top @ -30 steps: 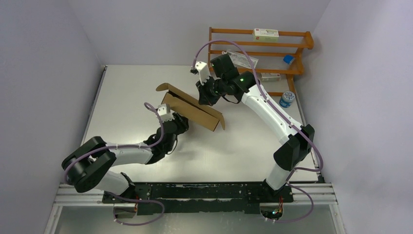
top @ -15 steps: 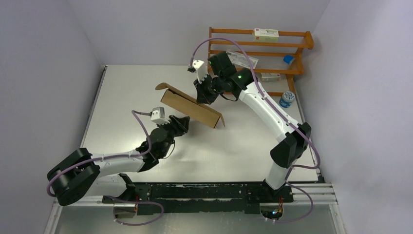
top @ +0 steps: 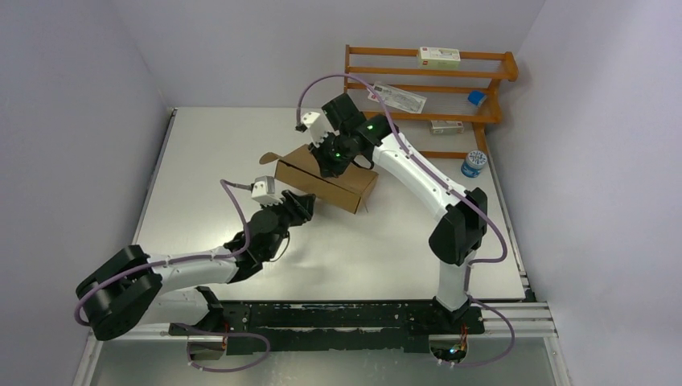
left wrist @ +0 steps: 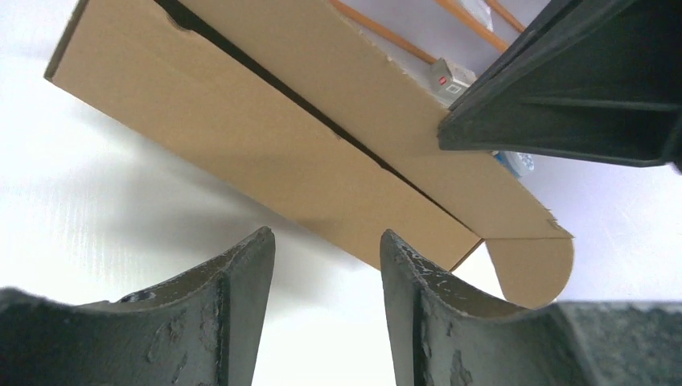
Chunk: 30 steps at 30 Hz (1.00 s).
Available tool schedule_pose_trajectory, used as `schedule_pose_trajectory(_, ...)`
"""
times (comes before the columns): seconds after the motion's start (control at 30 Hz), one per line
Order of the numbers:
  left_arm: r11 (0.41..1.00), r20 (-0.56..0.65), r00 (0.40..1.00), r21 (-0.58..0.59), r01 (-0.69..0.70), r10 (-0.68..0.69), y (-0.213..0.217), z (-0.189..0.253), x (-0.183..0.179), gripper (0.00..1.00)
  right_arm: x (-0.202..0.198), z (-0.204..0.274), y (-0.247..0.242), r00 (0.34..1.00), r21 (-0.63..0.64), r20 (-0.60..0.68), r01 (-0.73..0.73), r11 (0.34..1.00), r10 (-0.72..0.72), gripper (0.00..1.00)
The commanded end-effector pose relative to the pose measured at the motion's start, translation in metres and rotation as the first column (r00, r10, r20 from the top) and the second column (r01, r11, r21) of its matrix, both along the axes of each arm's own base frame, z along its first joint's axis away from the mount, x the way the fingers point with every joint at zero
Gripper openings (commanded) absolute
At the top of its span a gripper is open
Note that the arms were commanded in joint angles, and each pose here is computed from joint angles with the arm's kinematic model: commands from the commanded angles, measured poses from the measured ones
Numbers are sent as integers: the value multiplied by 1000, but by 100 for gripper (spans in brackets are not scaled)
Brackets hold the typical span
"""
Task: Fold the paper box
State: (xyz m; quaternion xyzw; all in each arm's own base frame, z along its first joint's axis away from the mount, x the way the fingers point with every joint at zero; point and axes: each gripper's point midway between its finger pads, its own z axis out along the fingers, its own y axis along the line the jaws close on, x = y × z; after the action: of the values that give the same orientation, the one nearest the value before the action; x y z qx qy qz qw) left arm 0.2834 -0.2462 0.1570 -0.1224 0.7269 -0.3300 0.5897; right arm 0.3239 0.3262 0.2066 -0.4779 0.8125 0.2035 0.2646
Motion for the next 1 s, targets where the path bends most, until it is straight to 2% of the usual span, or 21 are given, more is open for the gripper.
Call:
schedule_pose_trajectory(0.0,1000,46,999,7,-21,21,2,27,4,56,16,26,-11,991,2,113,68,998,-68,2)
schedule_pose_trajectory(0.07,1000,53,998,-5,-23,24,6,33,2,56,16,27,-13,988,1,135,75,997,-75,0)
schedule_pose_trajectory(0.17,998,18,999,38,-51,50,16,31,6,57,16,32,-17,983,9,166,85,996,-85,0)
schedule_pose_trajectory(0.33,995,-65,997,87,-37,43,26,-1,14,56,19,48,-16,976,58,201,77,995,-87,0)
schedule_pose_trajectory(0.5,986,-97,993,156,-58,74,29,-31,22,50,28,46,-18,972,39,213,89,995,-95,0)
schedule_pose_trajectory(0.73,982,-97,994,187,-26,45,3,-50,46,48,46,37,-31,971,23,203,126,992,-128,0)
schedule_pose_trajectory(0.97,991,-14,1000,131,18,-16,-43,-28,82,51,66,36,-47,962,15,213,173,985,-172,0)
